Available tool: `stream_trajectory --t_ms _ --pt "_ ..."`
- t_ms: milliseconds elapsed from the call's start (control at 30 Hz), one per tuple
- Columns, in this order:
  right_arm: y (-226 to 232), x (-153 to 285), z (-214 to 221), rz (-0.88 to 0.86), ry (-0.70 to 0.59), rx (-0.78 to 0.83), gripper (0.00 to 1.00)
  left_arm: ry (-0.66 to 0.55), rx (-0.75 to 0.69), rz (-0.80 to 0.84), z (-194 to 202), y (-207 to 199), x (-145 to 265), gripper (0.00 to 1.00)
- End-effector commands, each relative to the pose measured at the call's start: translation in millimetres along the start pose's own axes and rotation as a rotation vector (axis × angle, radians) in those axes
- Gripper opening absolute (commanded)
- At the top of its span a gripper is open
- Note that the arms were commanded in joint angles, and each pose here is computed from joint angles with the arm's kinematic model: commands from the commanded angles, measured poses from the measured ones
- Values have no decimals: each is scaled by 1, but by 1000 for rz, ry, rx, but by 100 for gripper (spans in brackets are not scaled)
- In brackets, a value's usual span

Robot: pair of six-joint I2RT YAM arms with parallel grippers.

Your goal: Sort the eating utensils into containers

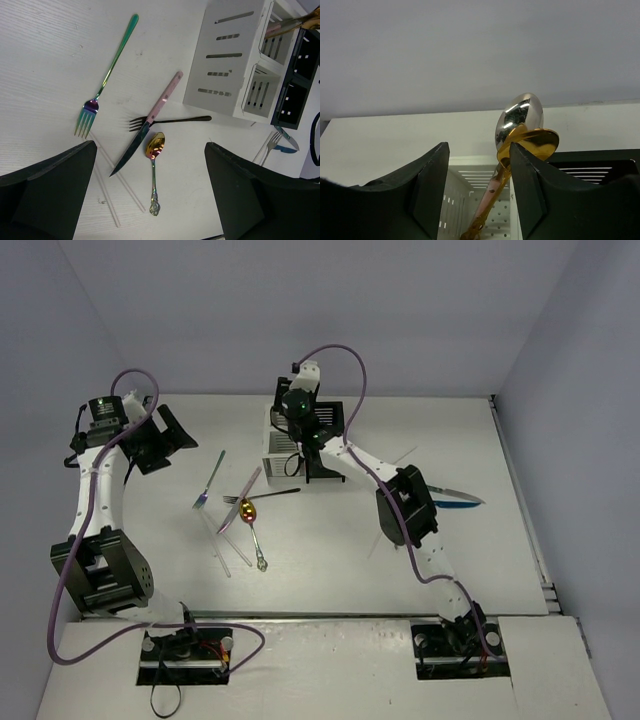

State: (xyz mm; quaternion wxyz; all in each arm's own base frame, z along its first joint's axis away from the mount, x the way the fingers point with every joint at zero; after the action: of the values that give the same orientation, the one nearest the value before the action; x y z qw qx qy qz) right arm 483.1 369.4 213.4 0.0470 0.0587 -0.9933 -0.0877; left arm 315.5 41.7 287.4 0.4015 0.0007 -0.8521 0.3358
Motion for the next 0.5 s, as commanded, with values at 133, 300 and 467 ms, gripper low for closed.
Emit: stream_trajectory --t_ms 133,300,467 --pt "1 81 -164 -135 -252 -11 49 -137 -116 47 -11 -14 24 89" --pt "-44 125 -187 -88 -242 159 48 -177 -200 50 -7 -15 31 89" --pt "-99 150 -174 -14 -110 314 48 -192 -252 18 7 -15 33 89"
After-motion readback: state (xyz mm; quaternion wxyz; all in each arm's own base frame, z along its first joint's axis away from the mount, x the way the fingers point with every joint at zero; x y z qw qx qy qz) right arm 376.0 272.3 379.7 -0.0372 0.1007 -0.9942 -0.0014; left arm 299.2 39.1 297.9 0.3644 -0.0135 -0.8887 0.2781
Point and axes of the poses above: each gripper's point midway between its finger pads, its own x axis back along the fingers, its own y axis along the line the jaws close on, z = x × y, the point moved 10 cm from there along x, back along the fingers, and after that the axes turned 4 degrees about x, right-handed, at the moved point
